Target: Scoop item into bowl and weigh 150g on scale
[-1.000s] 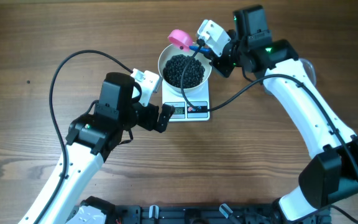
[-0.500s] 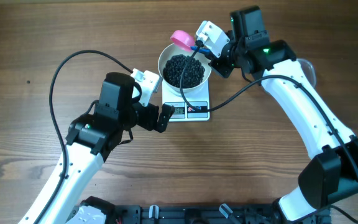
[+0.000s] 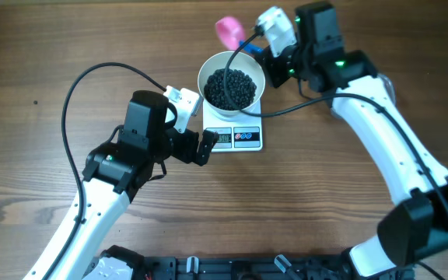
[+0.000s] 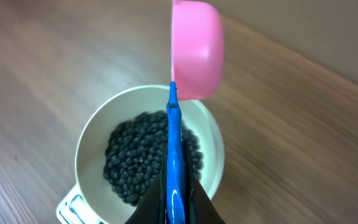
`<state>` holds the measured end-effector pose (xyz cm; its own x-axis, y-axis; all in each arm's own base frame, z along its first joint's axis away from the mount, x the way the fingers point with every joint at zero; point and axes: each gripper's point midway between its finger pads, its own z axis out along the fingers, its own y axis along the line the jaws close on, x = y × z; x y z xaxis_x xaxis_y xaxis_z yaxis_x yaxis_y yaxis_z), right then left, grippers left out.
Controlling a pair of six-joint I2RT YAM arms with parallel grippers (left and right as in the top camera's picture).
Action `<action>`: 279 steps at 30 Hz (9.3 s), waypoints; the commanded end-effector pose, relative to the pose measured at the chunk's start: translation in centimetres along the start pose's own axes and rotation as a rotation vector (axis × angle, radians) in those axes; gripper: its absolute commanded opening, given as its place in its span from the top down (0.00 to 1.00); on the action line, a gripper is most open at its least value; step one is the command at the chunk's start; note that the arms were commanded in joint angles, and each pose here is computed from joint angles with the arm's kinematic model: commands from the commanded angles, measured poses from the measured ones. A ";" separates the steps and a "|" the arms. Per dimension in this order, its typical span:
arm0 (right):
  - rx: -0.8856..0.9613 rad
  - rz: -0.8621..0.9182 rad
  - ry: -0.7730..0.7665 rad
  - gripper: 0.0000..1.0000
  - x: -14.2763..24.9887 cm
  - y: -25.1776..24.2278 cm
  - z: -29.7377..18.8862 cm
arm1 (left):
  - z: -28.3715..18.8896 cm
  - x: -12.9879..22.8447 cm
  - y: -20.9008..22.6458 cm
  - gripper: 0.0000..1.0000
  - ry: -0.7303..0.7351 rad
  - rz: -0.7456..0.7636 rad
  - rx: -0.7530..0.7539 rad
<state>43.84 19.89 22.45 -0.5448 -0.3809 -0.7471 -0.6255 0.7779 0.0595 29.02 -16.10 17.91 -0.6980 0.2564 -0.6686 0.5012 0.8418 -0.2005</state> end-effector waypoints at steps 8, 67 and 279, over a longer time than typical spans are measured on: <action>0.350 0.685 0.064 0.96 7.6 -13.6 -11.8 | -0.2 -0.5 -0.1 0.01 -0.012 0.026 -0.004; 0.476 0.930 -0.069 0.00 13.2 -7.2 -23.8 | -0.2 -0.5 -0.1 0.00 -0.012 0.026 -0.003; 0.603 0.165 -0.722 0.00 21.2 -2.7 -16.7 | -8.3 8.7 11.9 0.00 -0.793 -0.104 -0.572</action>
<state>24.69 1.38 17.33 -0.0078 -0.0053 -1.0000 -0.0702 0.9975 -0.0048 24.63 -0.05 15.77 -0.0764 -0.0362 -0.9964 -0.0016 0.9993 -0.0362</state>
